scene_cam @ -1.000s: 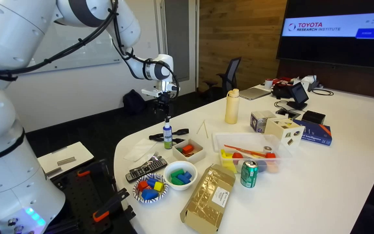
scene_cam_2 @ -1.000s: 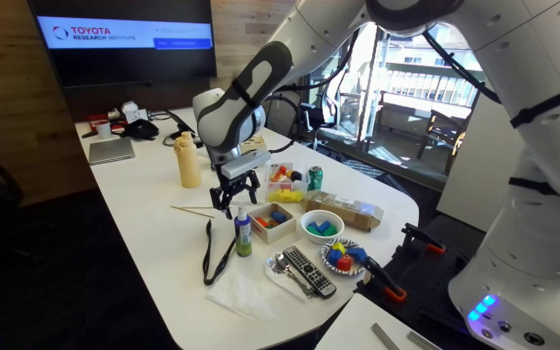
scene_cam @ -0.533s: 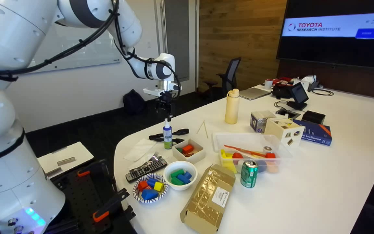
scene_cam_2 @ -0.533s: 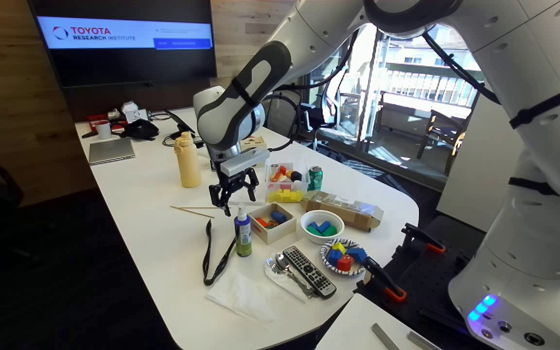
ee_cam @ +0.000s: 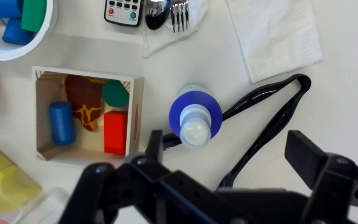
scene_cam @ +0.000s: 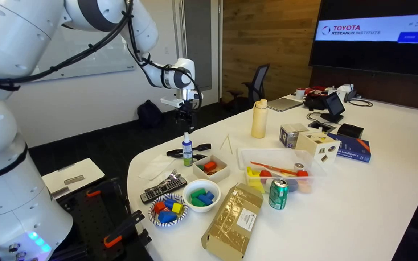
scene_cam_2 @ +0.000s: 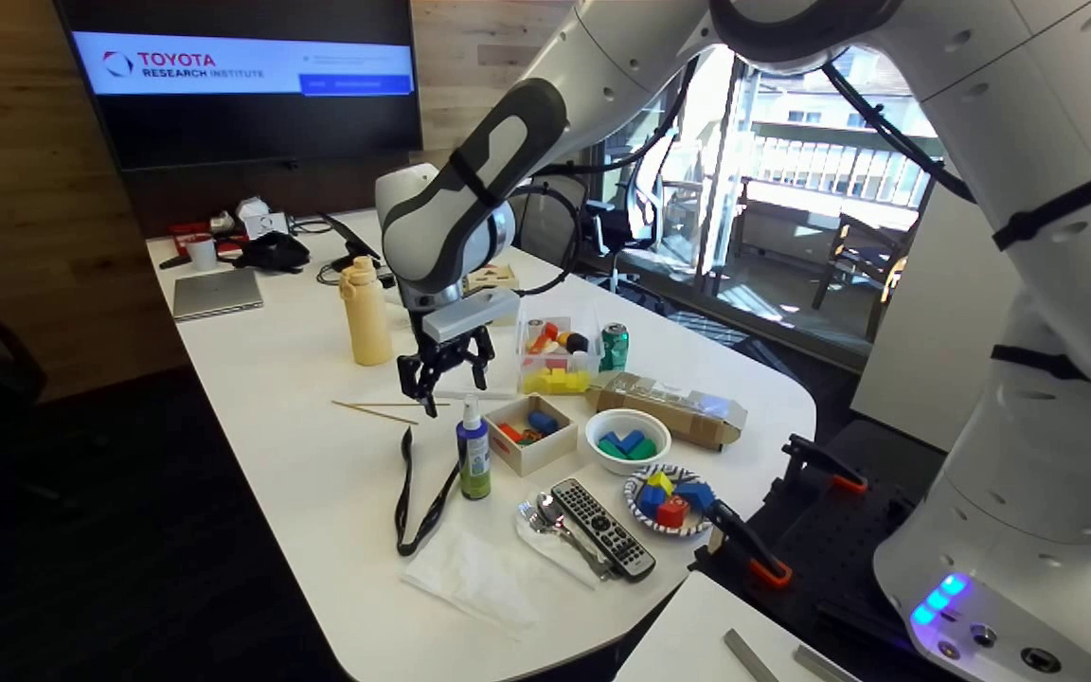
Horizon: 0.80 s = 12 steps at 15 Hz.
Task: Move the white and blue bottle to the right.
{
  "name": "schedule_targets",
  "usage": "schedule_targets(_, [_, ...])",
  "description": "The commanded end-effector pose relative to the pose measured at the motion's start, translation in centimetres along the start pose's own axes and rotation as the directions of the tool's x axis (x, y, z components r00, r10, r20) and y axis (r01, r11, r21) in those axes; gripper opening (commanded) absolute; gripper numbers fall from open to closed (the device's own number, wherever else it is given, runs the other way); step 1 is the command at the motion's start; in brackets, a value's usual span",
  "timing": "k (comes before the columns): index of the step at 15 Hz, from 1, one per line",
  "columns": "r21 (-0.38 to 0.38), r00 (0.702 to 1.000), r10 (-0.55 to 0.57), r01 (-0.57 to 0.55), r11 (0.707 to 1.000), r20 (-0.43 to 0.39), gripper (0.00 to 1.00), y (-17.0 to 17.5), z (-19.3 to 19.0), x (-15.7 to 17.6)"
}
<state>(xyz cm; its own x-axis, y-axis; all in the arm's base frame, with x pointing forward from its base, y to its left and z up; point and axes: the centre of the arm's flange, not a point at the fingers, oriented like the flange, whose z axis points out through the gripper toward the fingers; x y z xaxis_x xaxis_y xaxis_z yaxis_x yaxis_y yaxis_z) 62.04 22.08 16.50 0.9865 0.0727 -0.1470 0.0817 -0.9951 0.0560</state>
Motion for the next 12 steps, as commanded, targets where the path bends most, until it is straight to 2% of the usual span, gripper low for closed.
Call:
schedule_targets(1, [0.016,0.999,0.042,-0.042,0.999,-0.007,1.00,1.5,0.1,-0.2])
schedule_targets(12, [0.054,0.995,0.085,-0.088,0.995,0.052,1.00,2.3,2.7,-0.5])
